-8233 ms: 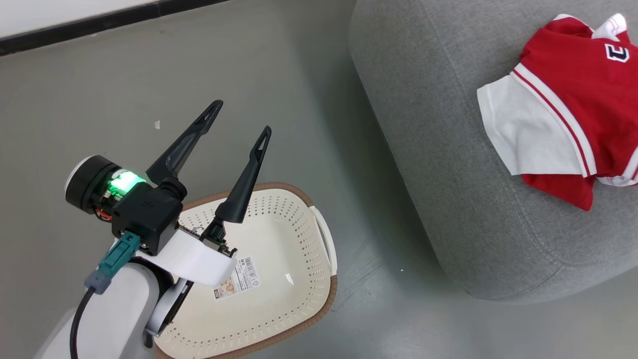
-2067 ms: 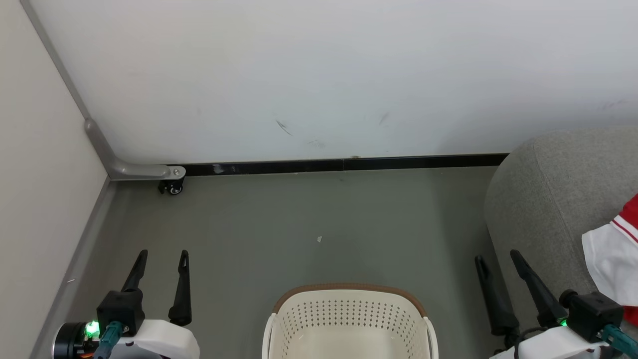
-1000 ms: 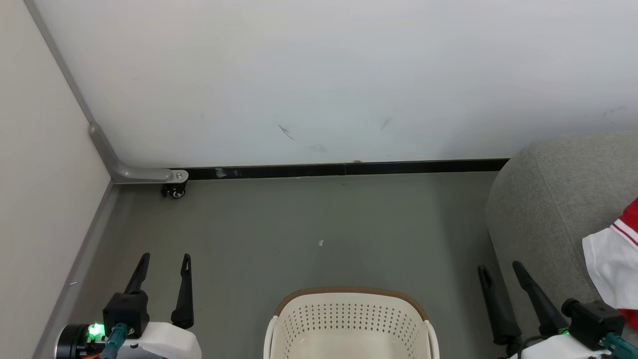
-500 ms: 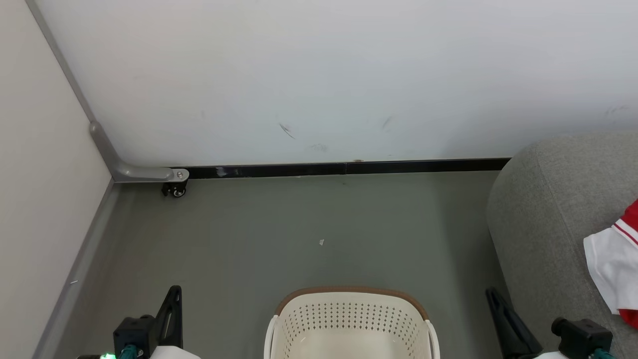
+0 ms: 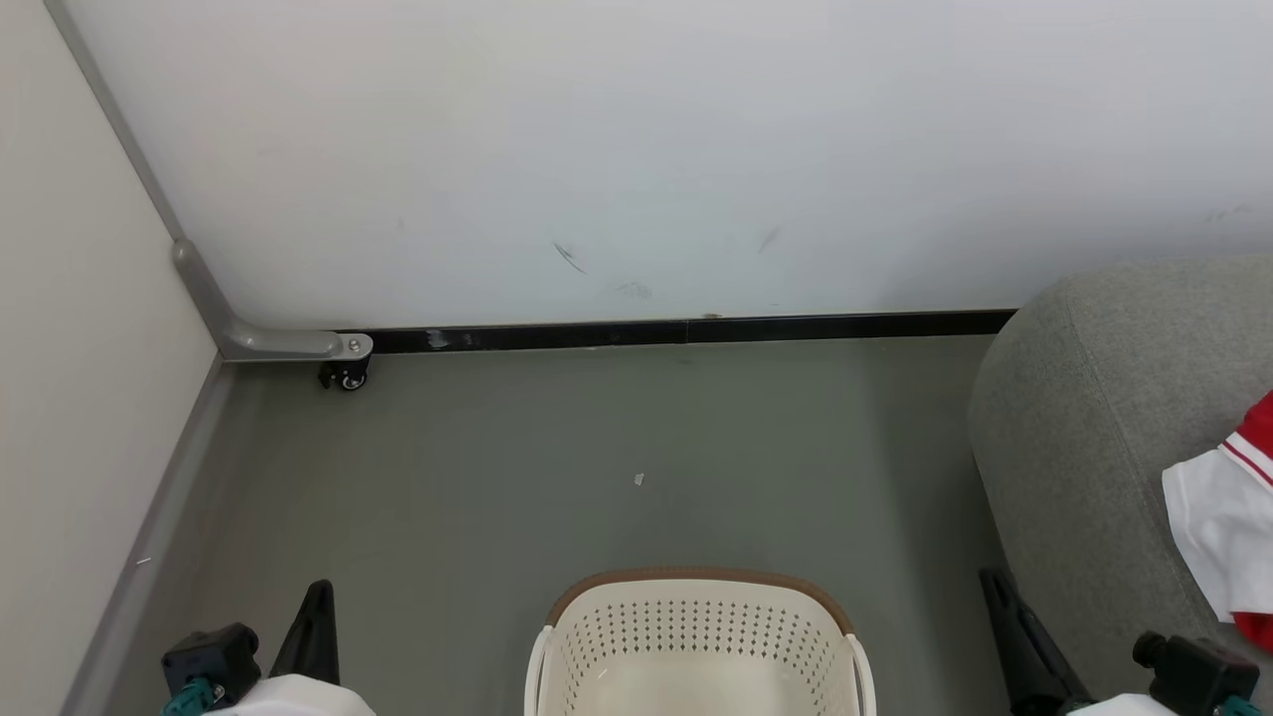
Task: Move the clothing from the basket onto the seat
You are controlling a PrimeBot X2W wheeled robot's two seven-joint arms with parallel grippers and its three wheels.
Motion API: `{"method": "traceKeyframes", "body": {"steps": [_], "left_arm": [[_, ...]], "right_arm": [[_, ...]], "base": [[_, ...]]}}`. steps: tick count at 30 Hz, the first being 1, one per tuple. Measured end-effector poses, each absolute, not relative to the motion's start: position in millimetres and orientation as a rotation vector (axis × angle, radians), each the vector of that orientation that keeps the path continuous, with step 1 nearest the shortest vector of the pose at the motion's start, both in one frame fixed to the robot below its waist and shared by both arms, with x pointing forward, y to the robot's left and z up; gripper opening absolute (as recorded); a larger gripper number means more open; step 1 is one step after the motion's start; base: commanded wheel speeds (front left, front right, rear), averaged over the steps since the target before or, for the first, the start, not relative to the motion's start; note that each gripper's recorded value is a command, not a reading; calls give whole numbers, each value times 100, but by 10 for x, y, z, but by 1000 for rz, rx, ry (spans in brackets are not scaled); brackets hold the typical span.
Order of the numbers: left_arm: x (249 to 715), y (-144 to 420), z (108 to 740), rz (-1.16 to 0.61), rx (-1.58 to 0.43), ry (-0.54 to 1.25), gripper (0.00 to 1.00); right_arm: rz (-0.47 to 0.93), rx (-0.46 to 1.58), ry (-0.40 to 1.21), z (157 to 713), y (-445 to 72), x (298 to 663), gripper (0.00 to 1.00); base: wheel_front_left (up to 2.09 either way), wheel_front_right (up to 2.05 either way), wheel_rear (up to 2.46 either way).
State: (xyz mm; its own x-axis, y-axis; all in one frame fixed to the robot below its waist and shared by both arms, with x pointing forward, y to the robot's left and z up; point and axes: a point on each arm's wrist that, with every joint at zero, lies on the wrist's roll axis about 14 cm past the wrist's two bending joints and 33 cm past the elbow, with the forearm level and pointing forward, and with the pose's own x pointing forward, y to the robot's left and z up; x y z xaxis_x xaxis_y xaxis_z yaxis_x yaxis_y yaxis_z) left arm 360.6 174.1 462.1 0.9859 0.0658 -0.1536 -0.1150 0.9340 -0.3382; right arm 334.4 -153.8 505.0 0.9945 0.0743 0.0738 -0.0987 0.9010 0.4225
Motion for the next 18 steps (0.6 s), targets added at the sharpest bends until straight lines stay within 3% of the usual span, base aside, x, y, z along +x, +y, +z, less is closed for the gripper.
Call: {"method": "traceKeyframes", "body": {"steps": [18], "left_arm": [[3650, 1776, 4520, 120, -625, 207, 0]], "right_arm": [[18, 687, 6, 4889, -1707, 3389, 0]], "base": [[0, 0, 0]]}}
